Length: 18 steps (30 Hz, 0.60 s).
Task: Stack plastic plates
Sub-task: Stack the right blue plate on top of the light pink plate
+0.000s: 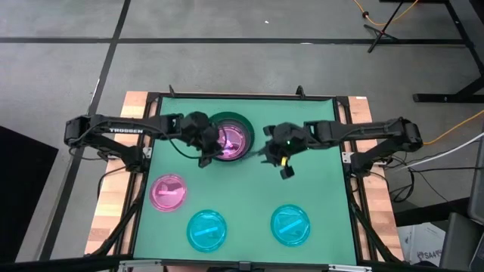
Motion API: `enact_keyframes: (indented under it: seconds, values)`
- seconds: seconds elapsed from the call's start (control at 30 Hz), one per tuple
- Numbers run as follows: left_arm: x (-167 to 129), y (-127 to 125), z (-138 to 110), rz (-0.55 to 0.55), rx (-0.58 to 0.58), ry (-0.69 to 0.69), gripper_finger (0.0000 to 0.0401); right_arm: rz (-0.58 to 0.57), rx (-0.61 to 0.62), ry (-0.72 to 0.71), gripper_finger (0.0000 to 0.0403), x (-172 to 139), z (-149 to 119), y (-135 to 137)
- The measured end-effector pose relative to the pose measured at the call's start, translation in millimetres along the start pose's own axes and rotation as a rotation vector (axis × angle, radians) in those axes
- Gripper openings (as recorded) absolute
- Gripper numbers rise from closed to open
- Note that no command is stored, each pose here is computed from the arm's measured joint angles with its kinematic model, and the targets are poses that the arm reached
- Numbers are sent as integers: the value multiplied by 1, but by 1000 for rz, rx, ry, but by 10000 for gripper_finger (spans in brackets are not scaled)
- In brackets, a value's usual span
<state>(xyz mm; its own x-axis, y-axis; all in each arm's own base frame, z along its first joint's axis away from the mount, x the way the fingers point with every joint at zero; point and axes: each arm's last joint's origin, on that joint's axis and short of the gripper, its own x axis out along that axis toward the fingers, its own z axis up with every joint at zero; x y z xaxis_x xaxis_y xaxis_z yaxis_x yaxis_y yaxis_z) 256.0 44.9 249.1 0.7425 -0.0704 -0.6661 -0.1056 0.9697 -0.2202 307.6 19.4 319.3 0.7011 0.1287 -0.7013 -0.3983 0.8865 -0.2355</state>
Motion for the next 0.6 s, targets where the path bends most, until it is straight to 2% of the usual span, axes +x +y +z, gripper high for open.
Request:
enact_keyframes:
  seconds: [0.2,0.33,0.6]
  values:
    - [2,-10,-1,13,29,3,90,63,69,89,101,10,-5,34]
    - [3,-15,-2,33,47,1,90,123,106,156,101,22,-19,58]
    - [5,-26,-4,4,77,7,90,201,126,274,101,38,-46,96]
